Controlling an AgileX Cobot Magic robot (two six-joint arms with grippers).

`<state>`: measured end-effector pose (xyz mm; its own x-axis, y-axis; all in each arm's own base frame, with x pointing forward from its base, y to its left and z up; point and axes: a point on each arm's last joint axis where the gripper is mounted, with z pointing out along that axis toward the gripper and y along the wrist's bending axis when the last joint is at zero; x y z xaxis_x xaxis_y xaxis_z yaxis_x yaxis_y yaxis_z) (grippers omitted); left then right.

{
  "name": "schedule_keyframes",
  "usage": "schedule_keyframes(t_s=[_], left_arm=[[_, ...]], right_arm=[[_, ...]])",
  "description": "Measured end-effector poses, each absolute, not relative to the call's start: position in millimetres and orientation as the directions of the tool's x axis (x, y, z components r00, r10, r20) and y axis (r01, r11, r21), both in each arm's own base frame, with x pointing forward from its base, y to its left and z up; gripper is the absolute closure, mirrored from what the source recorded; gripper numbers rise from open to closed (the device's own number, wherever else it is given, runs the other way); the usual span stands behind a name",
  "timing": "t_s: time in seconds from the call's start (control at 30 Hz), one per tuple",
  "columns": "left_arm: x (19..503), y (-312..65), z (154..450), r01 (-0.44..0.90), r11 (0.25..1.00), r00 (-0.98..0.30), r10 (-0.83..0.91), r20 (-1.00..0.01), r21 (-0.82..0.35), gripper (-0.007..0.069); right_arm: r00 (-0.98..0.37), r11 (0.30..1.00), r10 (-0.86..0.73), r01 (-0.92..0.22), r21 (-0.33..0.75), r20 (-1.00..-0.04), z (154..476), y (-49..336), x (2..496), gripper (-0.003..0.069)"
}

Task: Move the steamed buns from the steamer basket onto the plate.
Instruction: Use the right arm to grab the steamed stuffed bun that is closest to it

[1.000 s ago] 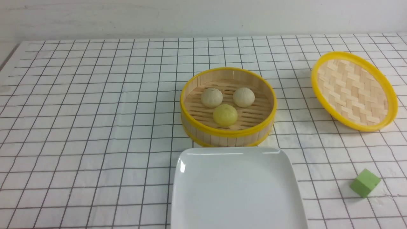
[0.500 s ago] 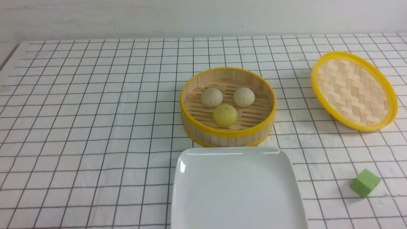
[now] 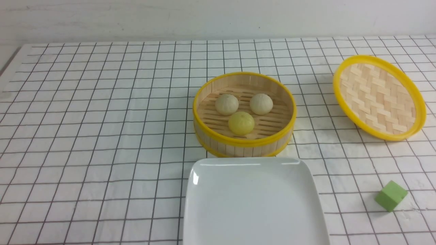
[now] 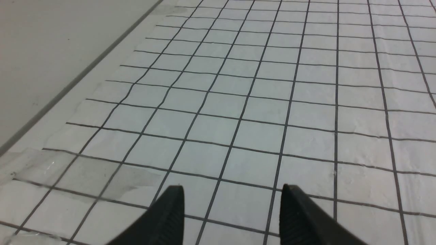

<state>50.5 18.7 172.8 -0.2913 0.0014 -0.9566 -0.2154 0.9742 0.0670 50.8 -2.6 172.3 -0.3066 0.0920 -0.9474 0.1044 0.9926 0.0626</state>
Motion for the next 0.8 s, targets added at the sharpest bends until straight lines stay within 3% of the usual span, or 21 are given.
schedule_keyframes(t_s=[0.53, 0.8], left_arm=[[50.5, 18.7, 172.8, -0.215, 0.974, -0.291, 0.001, -0.957, 0.067, 0.0228], [50.5, 18.7, 172.8, -0.215, 0.974, -0.291, 0.001, -0.957, 0.067, 0.0228]], right_arm=[[-0.3, 0.993, 0.091, 0.105, 0.063, -0.95, 172.6, -2.7, 51.1, 0.0416], [-0.094, 0.946, 0.318, 0.1, 0.309, -0.944, 189.2, -1.3, 55.0, 0.0416]])
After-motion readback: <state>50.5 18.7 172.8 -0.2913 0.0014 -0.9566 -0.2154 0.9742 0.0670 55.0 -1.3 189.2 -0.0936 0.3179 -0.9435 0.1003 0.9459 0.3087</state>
